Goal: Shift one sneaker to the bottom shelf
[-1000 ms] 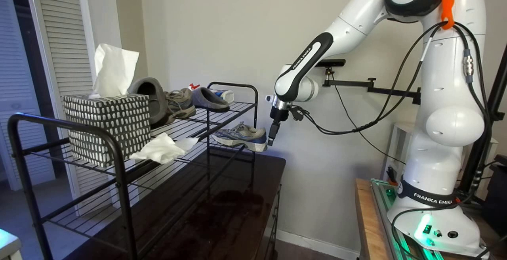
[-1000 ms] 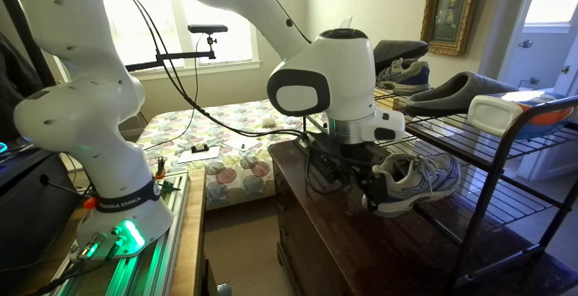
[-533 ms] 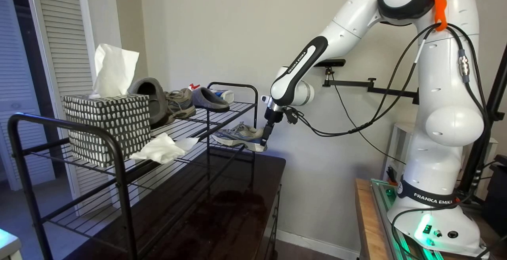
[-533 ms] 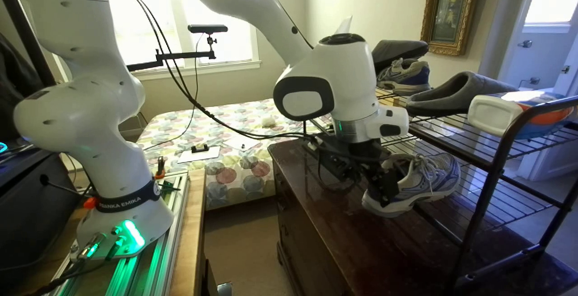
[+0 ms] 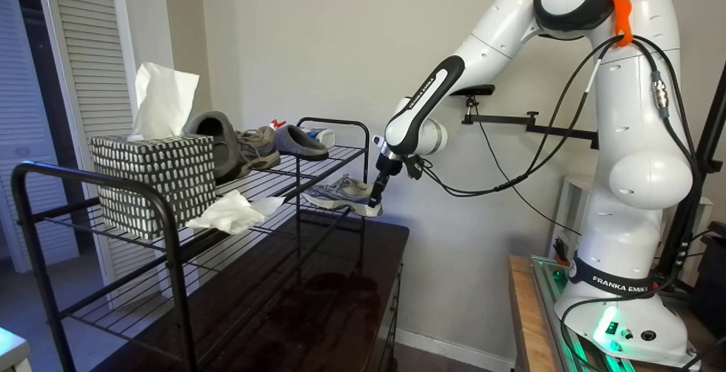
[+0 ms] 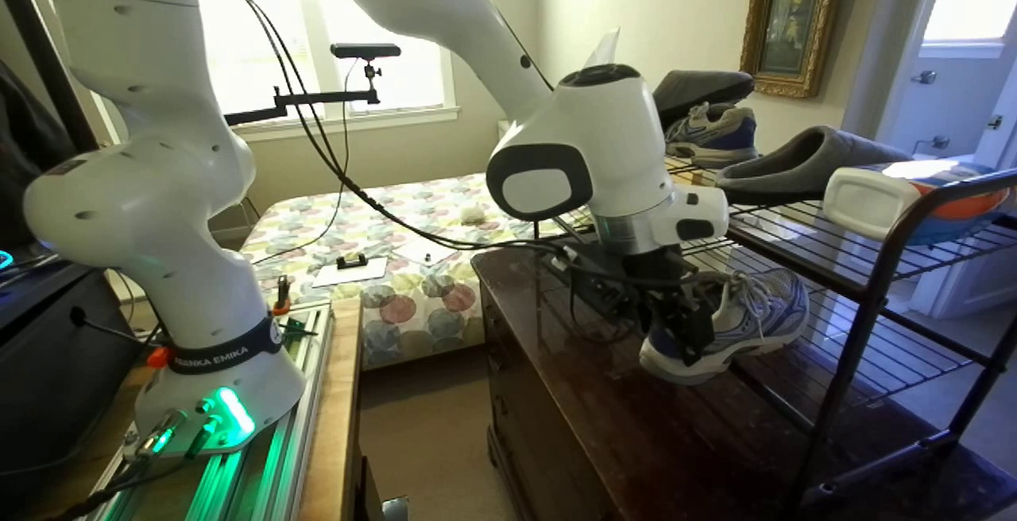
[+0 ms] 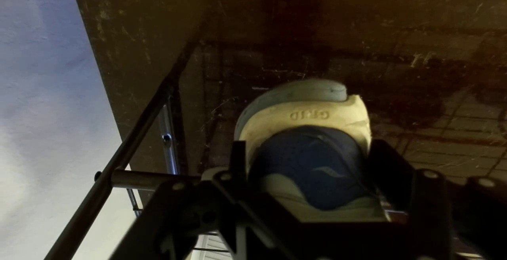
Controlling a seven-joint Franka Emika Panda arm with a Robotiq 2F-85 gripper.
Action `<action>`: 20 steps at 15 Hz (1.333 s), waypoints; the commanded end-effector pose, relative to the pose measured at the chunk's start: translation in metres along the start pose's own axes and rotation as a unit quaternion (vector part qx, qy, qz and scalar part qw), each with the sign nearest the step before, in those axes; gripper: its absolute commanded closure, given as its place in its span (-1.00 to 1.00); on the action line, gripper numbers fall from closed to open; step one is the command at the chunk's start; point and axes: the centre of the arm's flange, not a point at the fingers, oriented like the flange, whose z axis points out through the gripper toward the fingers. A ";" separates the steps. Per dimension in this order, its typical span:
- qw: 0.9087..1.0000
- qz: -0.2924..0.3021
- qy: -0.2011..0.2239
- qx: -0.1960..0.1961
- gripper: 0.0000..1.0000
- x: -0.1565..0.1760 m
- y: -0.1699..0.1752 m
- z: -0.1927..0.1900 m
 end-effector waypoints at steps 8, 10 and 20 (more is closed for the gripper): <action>1.000 0.015 0.005 0.007 0.06 0.000 -0.008 -0.013; 1.000 0.014 0.004 -0.002 0.06 0.002 -0.011 -0.020; 0.998 0.032 0.047 0.014 0.06 0.039 -0.025 -0.037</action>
